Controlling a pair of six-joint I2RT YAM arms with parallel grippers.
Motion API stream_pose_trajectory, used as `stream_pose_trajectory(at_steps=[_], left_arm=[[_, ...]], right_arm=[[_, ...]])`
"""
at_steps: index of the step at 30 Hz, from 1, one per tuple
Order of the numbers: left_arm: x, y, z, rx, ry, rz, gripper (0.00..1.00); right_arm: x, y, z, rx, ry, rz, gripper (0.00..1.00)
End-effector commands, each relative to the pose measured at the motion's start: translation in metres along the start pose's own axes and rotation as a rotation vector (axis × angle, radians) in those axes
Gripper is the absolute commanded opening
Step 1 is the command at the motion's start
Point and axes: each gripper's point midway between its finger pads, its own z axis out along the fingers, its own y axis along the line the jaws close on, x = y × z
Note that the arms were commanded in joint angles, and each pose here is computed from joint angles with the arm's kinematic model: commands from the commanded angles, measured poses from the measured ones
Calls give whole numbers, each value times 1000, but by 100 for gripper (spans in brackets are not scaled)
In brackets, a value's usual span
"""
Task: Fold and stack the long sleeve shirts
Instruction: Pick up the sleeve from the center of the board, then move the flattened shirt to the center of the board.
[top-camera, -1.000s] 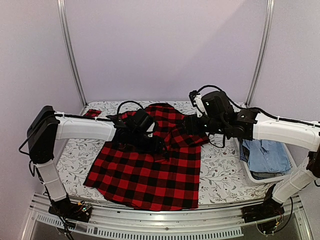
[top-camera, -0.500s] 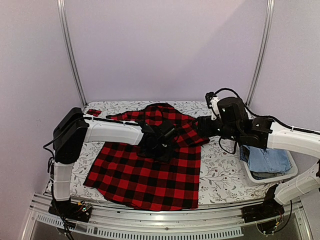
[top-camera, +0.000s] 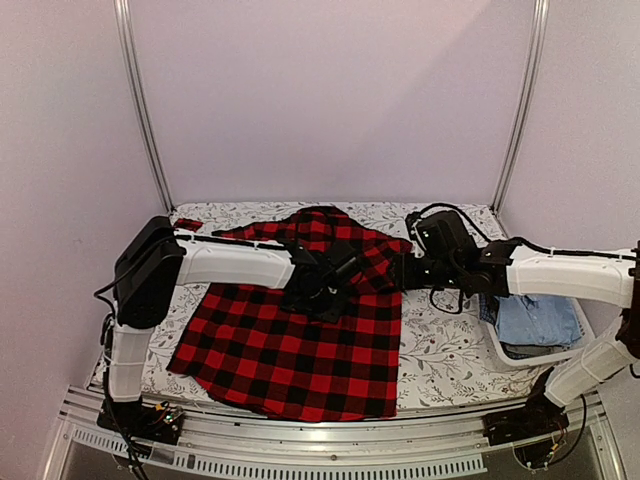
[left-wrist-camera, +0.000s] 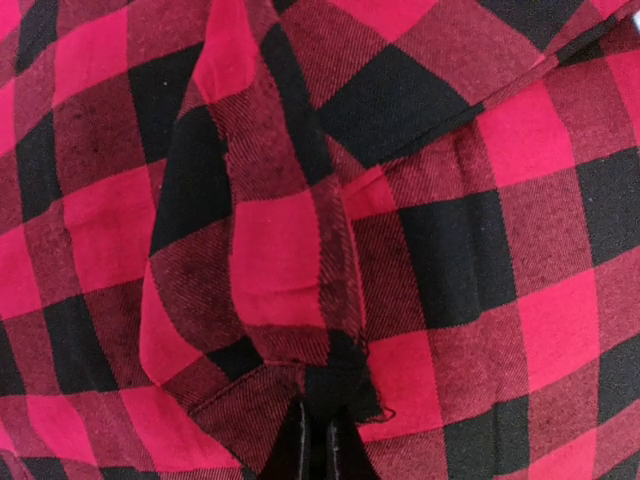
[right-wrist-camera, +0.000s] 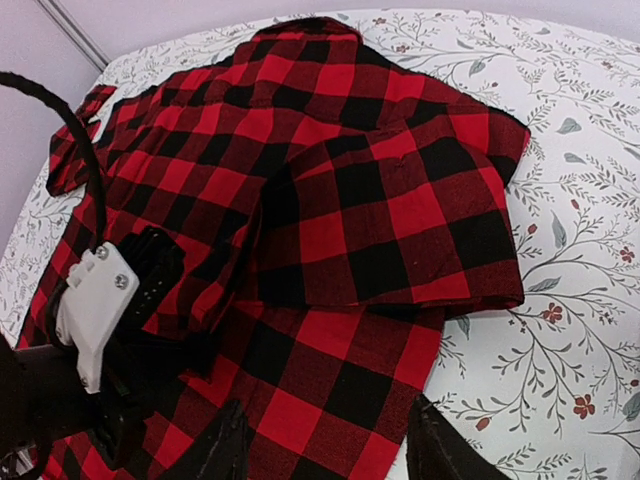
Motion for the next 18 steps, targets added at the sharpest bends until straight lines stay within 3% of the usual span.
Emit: stream_pose_trajectory(at_steps=[1, 4, 7, 18], left_arm=[[-28, 11, -38, 38, -78, -42, 0], [-43, 22, -58, 105, -119, -93, 0], [-60, 37, -81, 161, -167, -145, 0], [-81, 85, -102, 318, -210, -284, 0]], right_arm=[[26, -4, 26, -36, 117, 72, 44], [30, -9, 44, -53, 151, 108, 28], [28, -10, 58, -56, 169, 128, 18], [41, -38, 124, 6, 267, 202, 3]])
